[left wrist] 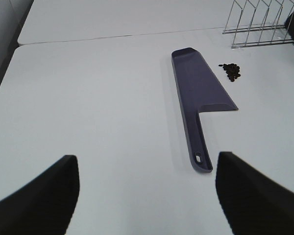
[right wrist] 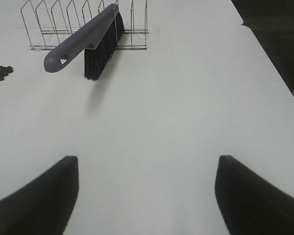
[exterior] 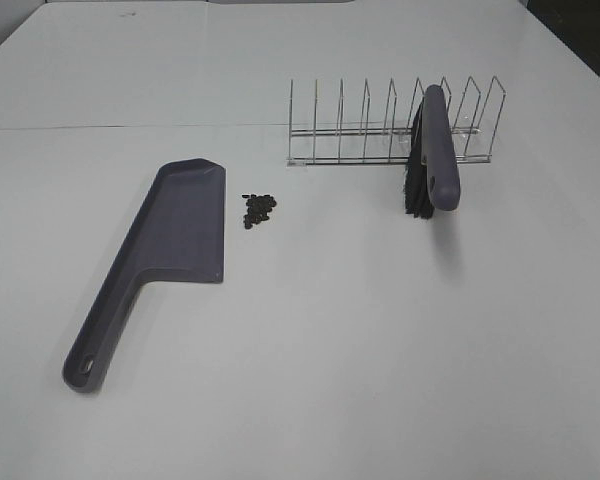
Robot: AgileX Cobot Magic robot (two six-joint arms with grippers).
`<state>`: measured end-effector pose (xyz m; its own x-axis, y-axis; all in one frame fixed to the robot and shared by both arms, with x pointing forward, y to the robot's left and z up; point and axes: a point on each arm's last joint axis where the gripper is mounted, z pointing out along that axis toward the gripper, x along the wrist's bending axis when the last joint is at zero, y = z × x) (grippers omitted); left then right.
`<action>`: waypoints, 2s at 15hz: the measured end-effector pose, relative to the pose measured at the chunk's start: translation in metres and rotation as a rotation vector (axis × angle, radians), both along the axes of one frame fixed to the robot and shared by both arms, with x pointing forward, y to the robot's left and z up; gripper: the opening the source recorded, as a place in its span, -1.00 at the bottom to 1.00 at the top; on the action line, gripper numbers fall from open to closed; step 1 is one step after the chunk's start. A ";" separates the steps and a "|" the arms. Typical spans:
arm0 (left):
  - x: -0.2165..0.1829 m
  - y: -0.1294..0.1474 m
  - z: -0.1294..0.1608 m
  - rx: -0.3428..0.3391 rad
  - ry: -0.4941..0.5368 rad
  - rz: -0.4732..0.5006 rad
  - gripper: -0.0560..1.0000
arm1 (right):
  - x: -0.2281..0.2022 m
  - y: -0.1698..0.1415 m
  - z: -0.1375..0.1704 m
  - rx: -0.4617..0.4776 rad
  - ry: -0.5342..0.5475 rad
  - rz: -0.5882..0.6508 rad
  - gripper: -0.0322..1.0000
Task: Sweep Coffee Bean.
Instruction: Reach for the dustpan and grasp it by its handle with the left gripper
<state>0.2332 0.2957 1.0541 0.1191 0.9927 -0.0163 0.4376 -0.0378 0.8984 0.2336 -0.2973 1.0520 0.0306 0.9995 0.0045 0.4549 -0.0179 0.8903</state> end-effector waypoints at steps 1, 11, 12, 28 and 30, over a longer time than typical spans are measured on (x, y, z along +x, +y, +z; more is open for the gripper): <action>0.000 0.000 0.000 0.000 0.000 0.000 0.48 | 0.000 0.000 0.000 0.000 0.000 0.000 0.38; 0.000 0.000 0.000 0.000 0.000 0.000 0.48 | 0.000 0.000 0.000 0.000 0.000 0.000 0.38; 0.000 0.000 0.000 0.000 0.000 0.000 0.48 | 0.000 0.000 0.000 0.000 0.000 0.000 0.38; 0.000 0.000 0.000 0.000 0.000 0.000 0.48 | 0.000 0.000 0.000 0.000 0.000 0.000 0.38; 0.000 0.000 0.000 0.000 0.000 0.000 0.48 | 0.000 0.000 0.000 0.000 0.000 0.000 0.38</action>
<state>0.2332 0.2957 1.0541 0.1191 0.9927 -0.0163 0.4376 -0.0378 0.8984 0.2336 -0.2973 1.0520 0.0306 0.9995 0.0045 0.4549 -0.0179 0.8903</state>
